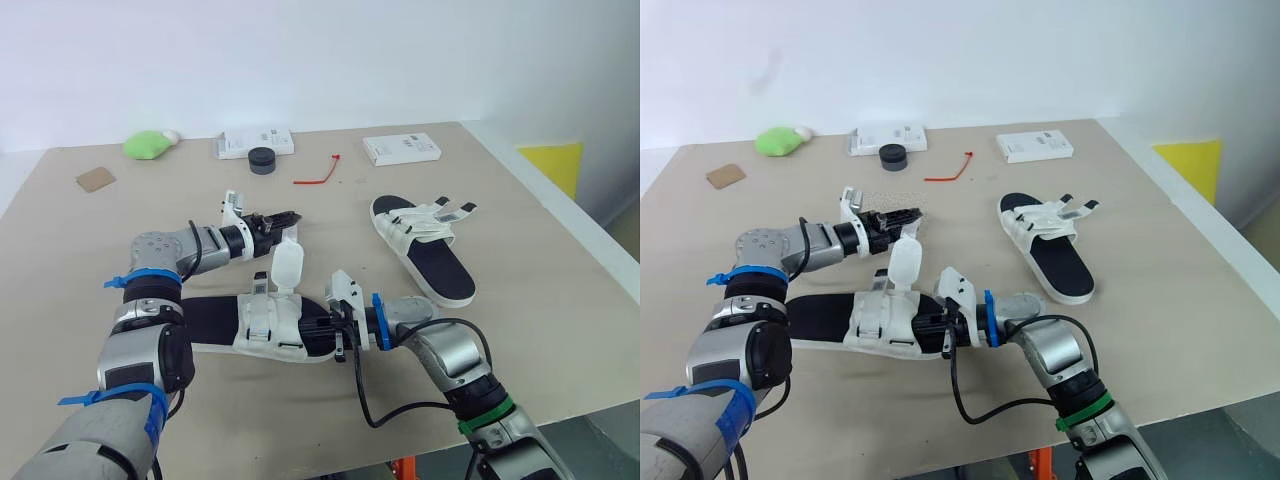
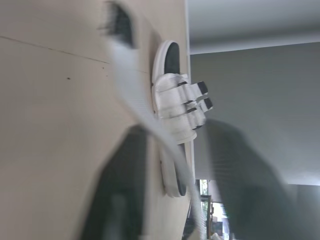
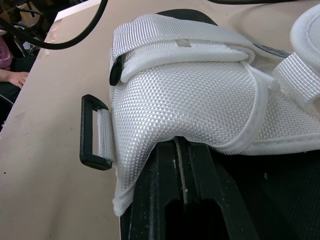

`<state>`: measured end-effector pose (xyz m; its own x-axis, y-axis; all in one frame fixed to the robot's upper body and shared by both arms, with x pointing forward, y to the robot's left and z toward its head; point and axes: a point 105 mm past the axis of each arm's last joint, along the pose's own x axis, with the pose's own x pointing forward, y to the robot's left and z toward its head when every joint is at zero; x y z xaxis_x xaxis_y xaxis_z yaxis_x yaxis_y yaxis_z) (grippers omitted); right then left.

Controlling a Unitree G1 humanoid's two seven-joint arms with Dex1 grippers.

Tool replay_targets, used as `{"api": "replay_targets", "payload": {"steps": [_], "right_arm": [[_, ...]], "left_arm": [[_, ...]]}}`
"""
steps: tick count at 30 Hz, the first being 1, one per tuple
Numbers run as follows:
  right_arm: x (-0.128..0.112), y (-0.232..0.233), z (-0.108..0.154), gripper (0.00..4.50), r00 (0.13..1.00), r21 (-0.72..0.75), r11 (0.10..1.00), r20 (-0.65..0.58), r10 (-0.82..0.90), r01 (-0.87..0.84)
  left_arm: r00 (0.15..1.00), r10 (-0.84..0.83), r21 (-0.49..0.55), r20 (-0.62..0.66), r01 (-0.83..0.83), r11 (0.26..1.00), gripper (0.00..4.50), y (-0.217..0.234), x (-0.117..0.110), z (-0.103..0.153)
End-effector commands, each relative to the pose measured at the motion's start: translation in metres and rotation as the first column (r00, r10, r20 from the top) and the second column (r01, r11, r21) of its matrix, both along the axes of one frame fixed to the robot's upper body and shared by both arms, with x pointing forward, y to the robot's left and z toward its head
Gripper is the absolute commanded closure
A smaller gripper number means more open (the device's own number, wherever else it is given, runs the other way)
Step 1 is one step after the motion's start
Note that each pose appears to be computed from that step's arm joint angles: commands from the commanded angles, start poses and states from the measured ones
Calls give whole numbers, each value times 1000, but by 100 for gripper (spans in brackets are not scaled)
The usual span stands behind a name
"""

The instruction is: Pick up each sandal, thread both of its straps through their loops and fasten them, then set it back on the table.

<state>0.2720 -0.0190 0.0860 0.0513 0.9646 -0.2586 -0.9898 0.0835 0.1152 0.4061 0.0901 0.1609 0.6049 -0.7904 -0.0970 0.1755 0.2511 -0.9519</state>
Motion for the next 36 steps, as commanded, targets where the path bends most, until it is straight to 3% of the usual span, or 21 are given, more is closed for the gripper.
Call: {"api": "replay_targets", "payload": {"steps": [1,6,10,14,17,22,24,27,32,36], "right_arm": [[-20,-1,-52,450,979,-103,995,-201,-24,4],[-21,-2,-53,450,979,-104,995,-202,-25,4],[-21,-4,-53,450,978,-106,994,-205,-28,6],[-23,-5,-54,450,978,-107,994,-208,-27,4],[-23,-5,-54,450,978,-107,994,-209,-25,2],[-24,-5,-54,450,977,-107,994,-211,-19,-4],[-24,-4,-54,450,977,-107,994,-211,-13,-10],[-24,-3,-54,450,977,-108,994,-212,-6,-17],[-24,-3,-53,450,977,-107,994,-214,1,-24],[-25,-4,-53,450,976,-108,994,-217,4,-29]], "left_arm": [[997,-12,-22,78,14,1000,447,-1,2,24],[984,-40,-9,172,42,999,447,0,-2,37],[887,-176,44,428,174,984,447,-6,-34,73],[620,-350,292,702,199,936,447,-11,-83,82],[391,-421,402,819,133,906,447,-10,-106,79],[52,-581,572,812,121,811,447,-10,-147,60],[-143,-624,638,768,86,765,447,-7,-167,48],[-366,-594,626,716,-41,779,447,-3,-177,43],[-565,-558,587,608,-155,795,447,3,-181,32],[-627,-547,589,554,-169,790,447,10,-187,20]]}}
